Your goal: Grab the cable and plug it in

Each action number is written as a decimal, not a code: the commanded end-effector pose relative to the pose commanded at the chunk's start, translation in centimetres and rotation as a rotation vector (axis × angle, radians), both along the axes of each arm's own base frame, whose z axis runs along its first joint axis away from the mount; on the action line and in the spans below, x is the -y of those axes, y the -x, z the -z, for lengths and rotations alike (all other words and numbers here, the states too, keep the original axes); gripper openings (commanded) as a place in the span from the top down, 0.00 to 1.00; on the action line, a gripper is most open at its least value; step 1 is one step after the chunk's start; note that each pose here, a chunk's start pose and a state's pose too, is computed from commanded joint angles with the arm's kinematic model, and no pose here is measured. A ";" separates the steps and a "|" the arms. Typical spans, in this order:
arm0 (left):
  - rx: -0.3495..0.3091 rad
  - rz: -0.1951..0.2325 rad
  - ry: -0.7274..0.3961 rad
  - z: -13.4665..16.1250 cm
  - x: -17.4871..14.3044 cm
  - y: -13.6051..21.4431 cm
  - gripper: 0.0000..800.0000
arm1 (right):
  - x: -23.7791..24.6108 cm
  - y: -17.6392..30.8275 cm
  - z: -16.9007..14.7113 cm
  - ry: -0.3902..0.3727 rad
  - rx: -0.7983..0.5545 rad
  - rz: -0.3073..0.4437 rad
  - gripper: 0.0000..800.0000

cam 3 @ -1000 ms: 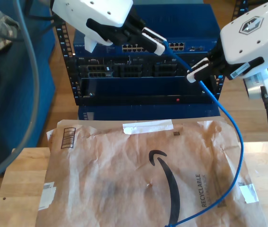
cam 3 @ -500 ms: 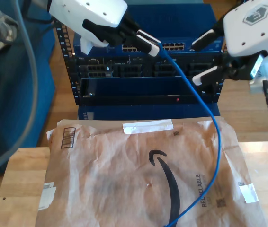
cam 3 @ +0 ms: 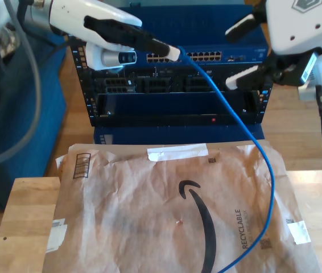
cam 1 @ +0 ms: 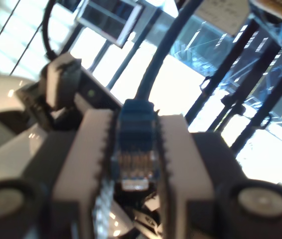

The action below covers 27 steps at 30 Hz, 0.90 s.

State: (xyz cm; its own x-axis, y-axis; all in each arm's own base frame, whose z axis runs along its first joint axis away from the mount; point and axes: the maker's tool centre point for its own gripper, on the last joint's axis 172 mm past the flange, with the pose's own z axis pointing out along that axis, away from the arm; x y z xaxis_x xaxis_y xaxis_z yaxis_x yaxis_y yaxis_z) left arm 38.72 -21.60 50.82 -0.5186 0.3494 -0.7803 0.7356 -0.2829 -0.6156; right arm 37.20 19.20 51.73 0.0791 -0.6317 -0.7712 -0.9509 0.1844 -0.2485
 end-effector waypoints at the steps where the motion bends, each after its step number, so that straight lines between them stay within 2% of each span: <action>1: -0.003 0.014 -0.001 -0.2 -0.2 0.1 0.96 | 0.3 -0.2 -0.6 0.003 0.049 0.012 0.00; 4: -0.006 0.021 -0.001 -0.3 -0.2 0.3 0.96 | 0.8 -1.5 -1.5 0.025 0.184 0.025 0.01; 8: -0.021 0.032 0.022 -0.4 -0.2 0.2 0.96 | -1.2 -1.8 -1.2 0.032 0.249 -0.010 0.00; 10: -0.020 0.032 0.049 -1.2 -0.2 0.2 0.96 | -1.6 -2.1 -1.6 0.039 0.297 -0.007 0.00; 15: -0.052 0.027 0.056 -1.0 -0.6 -0.1 0.96 | -2.6 -2.8 -2.6 0.052 0.456 0.014 0.01; 18: -0.073 0.027 0.083 -1.6 -1.0 -0.3 0.96 | -4.0 -1.5 -1.4 0.045 0.448 -0.018 0.00; 20: -0.084 0.017 0.102 -1.8 -1.4 -0.7 0.96 | -3.2 -1.6 -2.2 0.046 0.491 0.015 0.01; 23: -0.103 0.017 0.102 -1.6 -1.6 -0.8 0.96 | -3.1 -1.5 -2.2 0.078 0.562 -0.020 0.01; 27: -0.132 0.009 0.098 -1.3 -1.9 -1.2 0.96 | -2.8 -0.9 -3.3 0.073 0.591 -0.015 0.01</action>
State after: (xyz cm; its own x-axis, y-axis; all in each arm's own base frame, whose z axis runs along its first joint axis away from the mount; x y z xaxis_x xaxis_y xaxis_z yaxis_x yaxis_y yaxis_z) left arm 39.92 -19.74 52.14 -0.6160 0.2798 -0.7364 0.6475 -0.3526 -0.6756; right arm 38.06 22.02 55.07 0.4912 -0.6771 -0.5480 -0.6498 0.1341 -0.7482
